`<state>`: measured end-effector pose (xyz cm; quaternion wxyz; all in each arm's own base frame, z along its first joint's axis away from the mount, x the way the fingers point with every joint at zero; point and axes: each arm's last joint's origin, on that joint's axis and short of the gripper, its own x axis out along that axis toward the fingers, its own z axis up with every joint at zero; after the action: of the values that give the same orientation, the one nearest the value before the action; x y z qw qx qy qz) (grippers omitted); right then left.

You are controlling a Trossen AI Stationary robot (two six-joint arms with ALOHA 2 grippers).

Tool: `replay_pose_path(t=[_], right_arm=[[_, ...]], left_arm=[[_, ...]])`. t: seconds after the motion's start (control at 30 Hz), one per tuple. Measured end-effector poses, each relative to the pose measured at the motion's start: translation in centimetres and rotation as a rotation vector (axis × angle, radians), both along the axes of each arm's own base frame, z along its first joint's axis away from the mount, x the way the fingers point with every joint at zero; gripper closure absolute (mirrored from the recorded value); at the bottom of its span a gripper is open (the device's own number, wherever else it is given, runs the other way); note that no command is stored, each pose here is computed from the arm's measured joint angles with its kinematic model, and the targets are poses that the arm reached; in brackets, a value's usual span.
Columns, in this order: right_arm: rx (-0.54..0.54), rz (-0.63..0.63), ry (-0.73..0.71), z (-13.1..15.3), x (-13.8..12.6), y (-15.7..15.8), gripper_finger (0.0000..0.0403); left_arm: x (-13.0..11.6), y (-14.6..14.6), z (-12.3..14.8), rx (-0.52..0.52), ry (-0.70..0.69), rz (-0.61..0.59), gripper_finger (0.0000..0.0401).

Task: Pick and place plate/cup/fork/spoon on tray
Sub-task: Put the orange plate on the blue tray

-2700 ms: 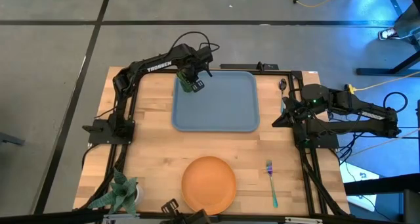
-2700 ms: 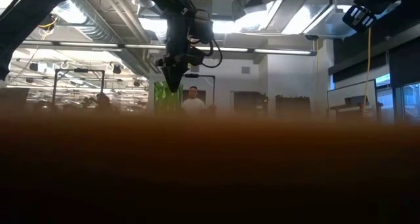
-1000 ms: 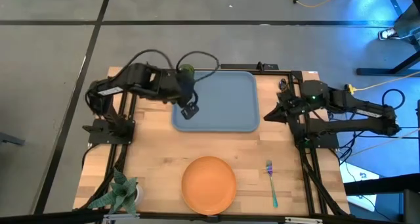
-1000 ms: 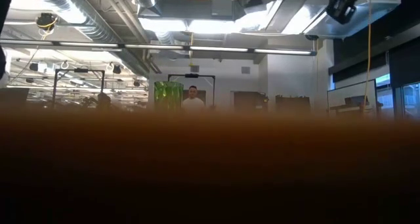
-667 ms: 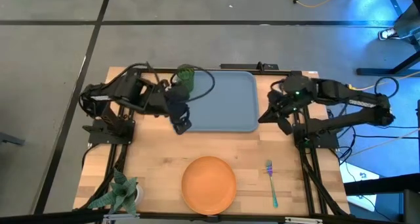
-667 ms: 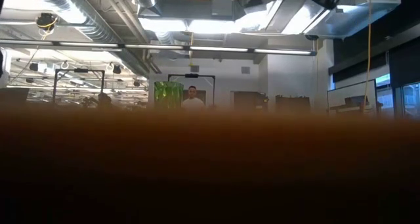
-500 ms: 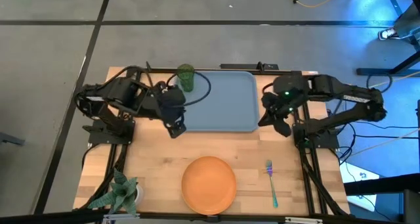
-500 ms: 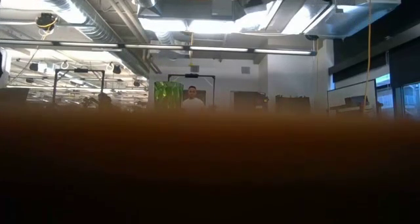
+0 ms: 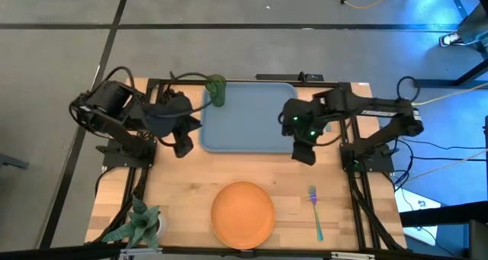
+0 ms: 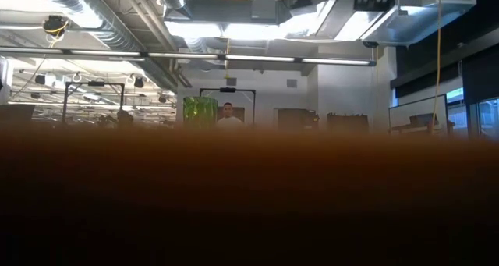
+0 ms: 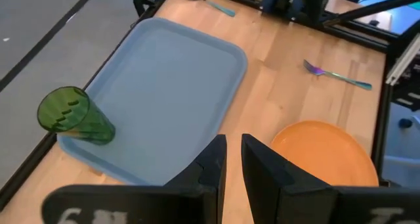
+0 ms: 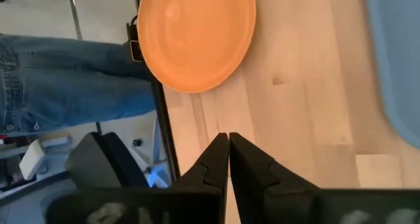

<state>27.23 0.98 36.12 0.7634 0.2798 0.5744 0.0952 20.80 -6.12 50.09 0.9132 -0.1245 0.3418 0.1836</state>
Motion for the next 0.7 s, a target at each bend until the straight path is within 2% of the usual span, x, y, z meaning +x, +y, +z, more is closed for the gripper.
replay_pose_path(t=[0.3,0.47,0.7], right_arm=[[-0.04,0.127,0.041,-3.2,3.0,-0.1,0.0384],[-0.058,0.218,0.039,-4.5,4.0,0.2,0.0397],[-0.032,0.23,0.077,-6.1,5.2,0.3,0.037]], left_arm=[[0.3,-0.7,-0.3,-0.004,0.011,-0.021,0.036],[0.3,-0.7,-0.3,-0.018,0.003,-0.002,0.036],[0.3,-0.7,-0.2,-0.017,0.003,-0.002,0.036]])
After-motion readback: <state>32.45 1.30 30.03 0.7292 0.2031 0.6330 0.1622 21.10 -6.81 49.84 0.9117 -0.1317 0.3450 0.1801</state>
